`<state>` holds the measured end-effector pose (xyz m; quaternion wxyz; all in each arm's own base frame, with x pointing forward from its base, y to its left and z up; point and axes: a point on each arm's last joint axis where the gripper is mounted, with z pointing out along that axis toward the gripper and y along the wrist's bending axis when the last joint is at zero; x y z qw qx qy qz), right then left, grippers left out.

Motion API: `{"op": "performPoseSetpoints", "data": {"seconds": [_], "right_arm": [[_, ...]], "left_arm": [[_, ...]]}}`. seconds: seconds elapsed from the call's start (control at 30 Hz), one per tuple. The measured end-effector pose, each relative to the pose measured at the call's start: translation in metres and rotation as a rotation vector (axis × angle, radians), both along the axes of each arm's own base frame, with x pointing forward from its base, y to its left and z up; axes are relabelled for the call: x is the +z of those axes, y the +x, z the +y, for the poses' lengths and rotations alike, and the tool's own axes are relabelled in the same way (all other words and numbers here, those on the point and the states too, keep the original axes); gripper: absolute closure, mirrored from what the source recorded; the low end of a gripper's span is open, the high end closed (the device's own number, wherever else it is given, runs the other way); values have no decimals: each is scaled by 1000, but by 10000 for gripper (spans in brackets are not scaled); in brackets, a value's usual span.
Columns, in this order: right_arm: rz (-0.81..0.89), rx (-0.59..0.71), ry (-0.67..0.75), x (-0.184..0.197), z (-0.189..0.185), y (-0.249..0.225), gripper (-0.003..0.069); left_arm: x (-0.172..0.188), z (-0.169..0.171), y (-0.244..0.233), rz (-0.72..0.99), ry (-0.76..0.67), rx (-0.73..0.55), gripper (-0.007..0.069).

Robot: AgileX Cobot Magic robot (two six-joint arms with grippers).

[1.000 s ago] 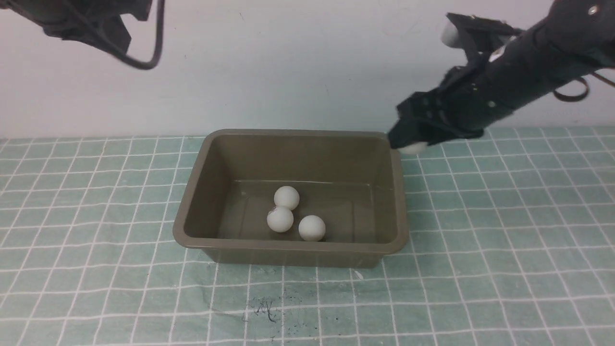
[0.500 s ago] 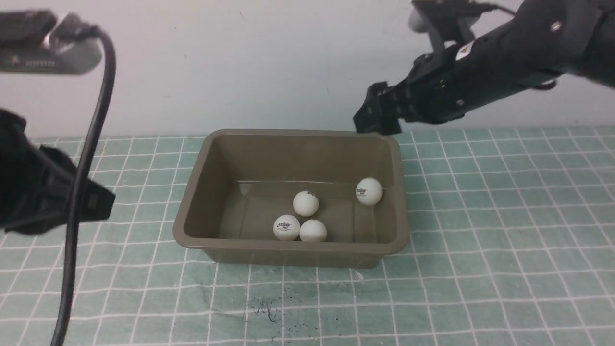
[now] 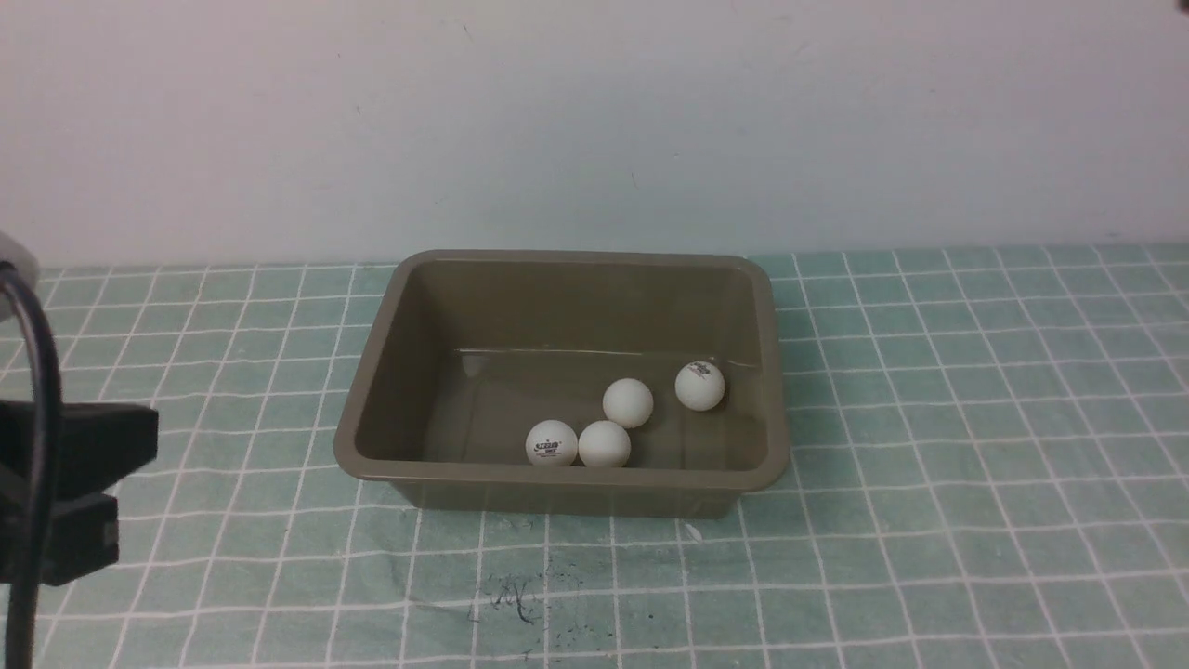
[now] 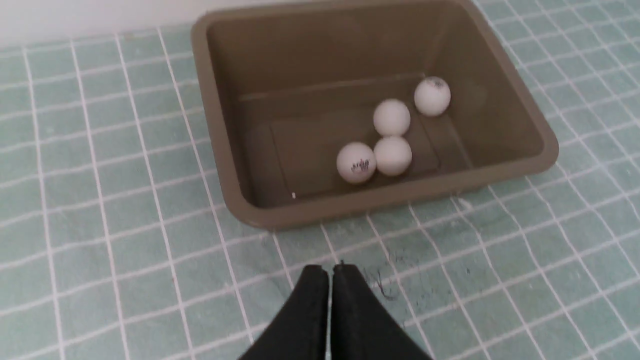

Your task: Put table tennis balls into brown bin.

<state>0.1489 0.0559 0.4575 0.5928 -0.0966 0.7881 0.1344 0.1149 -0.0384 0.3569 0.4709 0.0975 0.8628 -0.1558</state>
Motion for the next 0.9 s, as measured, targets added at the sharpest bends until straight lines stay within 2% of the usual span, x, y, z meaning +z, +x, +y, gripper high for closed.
{"op": "performPoseSetpoints", "data": {"seconds": [0.2, 0.37, 0.43, 0.7, 0.9], "right_arm": [[-332, -4, 116, -65, -26, -65, 672], [-543, 50, 150, -122, -30, -89, 673], [-578, 62, 180, -134, -31, -95, 673], [-614, 67, 241, -139, -35, -105, 673], [-617, 68, 234, -139, -35, -105, 673]], "left_arm": [[-2, 2, 0, -73, -19, 30, 630], [-7, 2, 1, -70, 11, 20, 630], [-8, 2, 1, -77, 29, 9, 630], [-12, 4, -18, -125, 30, -3, 630], [-26, 13, -60, -349, -4, 44, 630]]}}
